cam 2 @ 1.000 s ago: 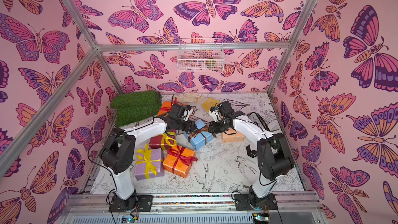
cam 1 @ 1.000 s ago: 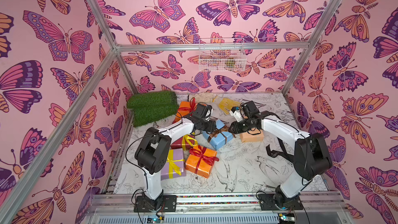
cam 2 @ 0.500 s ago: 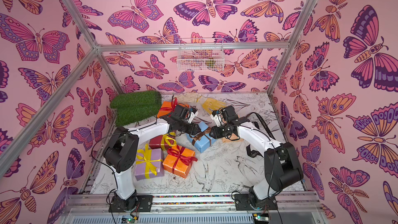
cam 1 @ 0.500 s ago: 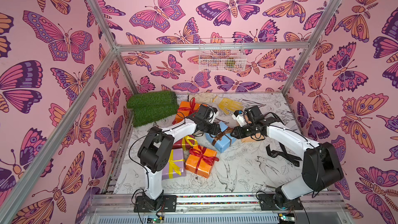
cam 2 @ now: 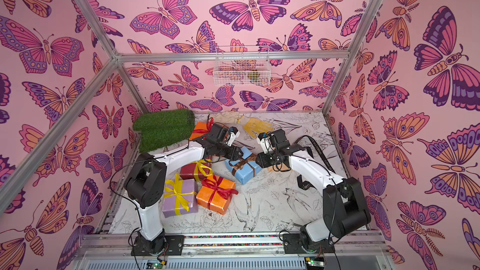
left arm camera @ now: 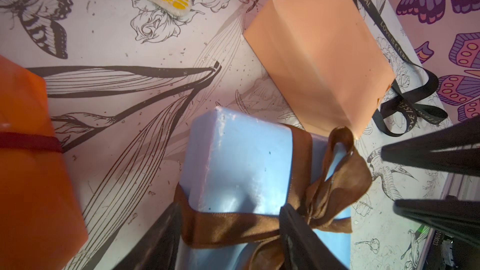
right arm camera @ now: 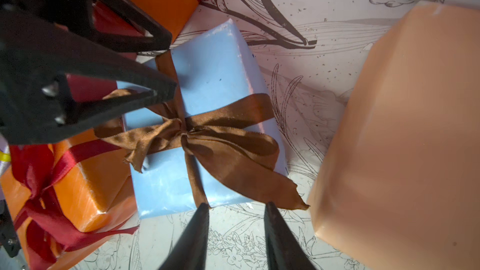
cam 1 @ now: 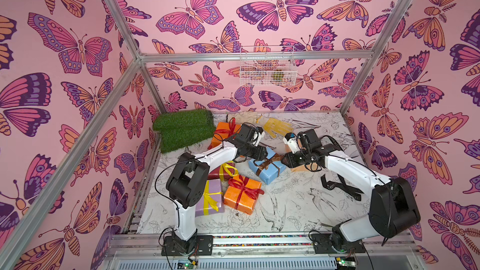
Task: Untie the ribbon bows on the gift boxes
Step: Untie the ribbon from the gift box.
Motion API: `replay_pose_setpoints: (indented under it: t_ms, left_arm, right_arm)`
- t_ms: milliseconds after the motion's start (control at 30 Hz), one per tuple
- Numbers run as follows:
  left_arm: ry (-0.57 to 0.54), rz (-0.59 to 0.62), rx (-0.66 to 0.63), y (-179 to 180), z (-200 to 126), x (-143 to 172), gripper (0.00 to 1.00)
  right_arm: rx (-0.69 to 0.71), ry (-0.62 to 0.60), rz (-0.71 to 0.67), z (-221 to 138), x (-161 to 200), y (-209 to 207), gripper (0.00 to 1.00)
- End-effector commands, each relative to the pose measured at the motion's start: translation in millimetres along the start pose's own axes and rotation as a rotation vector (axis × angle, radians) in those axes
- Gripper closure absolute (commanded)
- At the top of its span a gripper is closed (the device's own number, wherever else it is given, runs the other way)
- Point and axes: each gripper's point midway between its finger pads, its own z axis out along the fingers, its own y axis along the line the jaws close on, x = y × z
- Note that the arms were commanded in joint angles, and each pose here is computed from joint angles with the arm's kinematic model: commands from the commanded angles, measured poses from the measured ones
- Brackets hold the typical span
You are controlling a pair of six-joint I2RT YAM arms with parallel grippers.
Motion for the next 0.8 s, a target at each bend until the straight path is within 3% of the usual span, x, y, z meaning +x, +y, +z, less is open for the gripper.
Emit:
replay_pose_setpoints:
  t_ms: [0,433,767]
  left_arm:
    - [-0.028,0.017,-0.008,4,3,-12,0.37]
    - [-0.001,0.013,0.018,11,38,-9,0.38]
    - [-0.004,0.012,0.018,12,40,-6,0.38]
  right_arm:
    - [0.058,-0.040,-0.063,-5,-6,-8,0.62]
    - [0.023,-0.027,-0.107,22,-13,-10,0.62]
    - [0.041,0.011,-0.084,29,-11,-15,0.84]
